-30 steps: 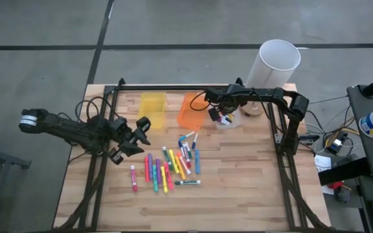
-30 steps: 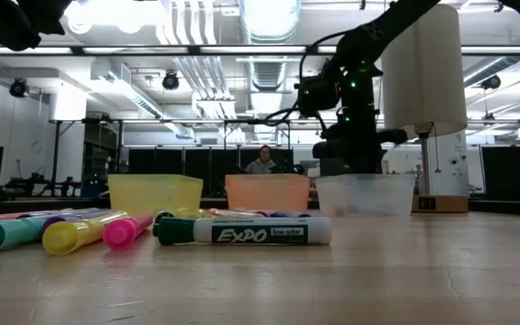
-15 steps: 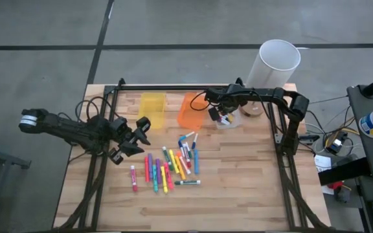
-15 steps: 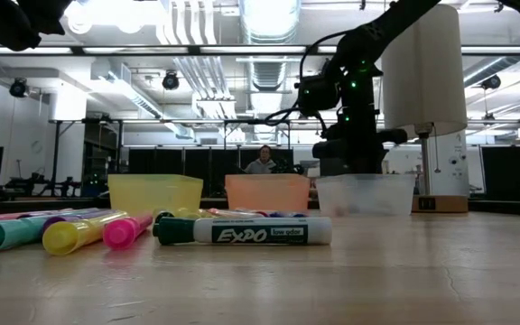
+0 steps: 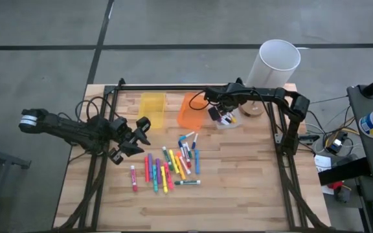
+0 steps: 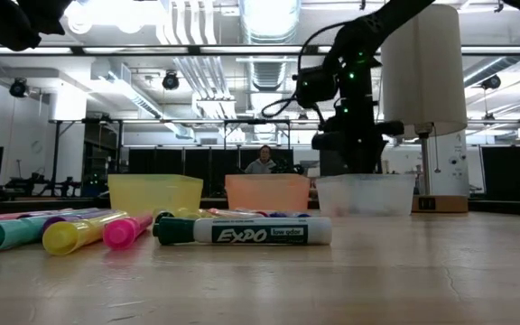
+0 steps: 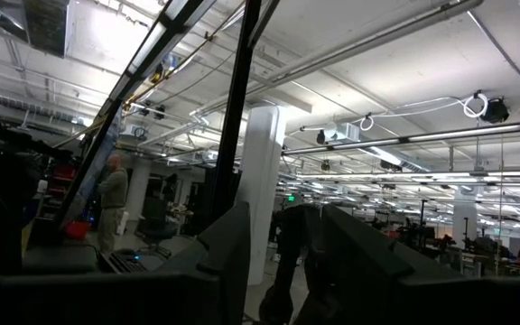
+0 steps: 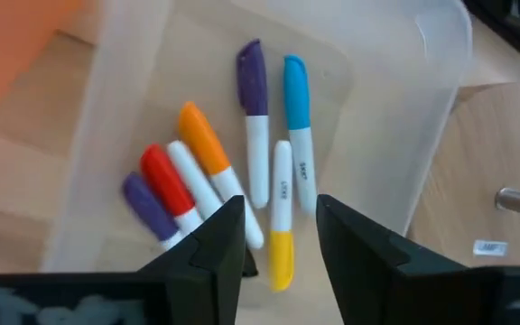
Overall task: Pick & Place Markers
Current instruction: Put the right dark blue mini marker into the white bin
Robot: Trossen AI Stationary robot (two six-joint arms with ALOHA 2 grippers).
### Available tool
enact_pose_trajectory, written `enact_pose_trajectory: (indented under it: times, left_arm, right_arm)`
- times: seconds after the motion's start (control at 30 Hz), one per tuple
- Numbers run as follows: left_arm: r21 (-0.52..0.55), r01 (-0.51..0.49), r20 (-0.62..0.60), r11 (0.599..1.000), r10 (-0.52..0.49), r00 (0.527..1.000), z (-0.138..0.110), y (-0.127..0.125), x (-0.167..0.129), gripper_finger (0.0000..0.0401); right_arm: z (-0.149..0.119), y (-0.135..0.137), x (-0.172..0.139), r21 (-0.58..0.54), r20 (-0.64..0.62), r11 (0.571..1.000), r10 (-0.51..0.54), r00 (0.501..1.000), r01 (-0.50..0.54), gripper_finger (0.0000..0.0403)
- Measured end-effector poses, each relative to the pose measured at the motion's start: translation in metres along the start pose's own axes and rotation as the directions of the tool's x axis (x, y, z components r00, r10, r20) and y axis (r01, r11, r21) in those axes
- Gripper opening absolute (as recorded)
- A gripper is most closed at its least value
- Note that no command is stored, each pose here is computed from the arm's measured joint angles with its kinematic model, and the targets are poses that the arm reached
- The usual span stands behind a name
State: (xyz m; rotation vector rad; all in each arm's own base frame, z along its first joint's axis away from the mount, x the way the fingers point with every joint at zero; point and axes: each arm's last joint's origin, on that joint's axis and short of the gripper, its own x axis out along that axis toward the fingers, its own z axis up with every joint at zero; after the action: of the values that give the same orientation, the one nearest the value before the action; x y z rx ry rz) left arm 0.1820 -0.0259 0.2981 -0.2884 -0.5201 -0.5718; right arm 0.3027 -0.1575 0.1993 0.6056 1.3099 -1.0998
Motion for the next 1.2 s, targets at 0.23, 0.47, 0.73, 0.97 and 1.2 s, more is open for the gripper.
enact_pose_trajectory:
  times: [0.23,0.47,0.73,0.97,1.2]
  left_arm:
    - [0.0,0.0,0.0,1.0,0.0,1.0,0.0,0.0,0.0,0.0133]
    - [0.0,0.0,0.0,1.0,0.0,1.0,0.0,0.0,0.0,0.0133]
    - [0.0,-0.002,0.001,1.0,0.002,1.0,0.0,0.0,0.0,0.0133]
    - [0.0,-0.004,0.003,1.0,0.004,1.0,0.0,0.0,0.0,0.0133]
    - [0.0,-0.006,0.003,1.0,0.006,1.0,0.0,0.0,0.0,0.0133]
  right_arm:
    - [0.002,0.019,-0.028,0.005,0.017,0.991,0.132,0.991,-0.132,0.0122]
    - [-0.012,0.05,-0.059,-0.029,0.025,0.961,0.276,0.961,-0.275,0.0111]
    - [-0.035,0.085,-0.082,-0.078,0.007,0.898,0.435,0.901,-0.433,0.0098]
    - [-0.045,0.116,-0.082,-0.117,-0.062,0.782,0.609,0.791,-0.612,0.0093]
    - [-0.045,0.134,-0.049,-0.045,-0.117,0.823,0.558,0.821,-0.566,0.0093]
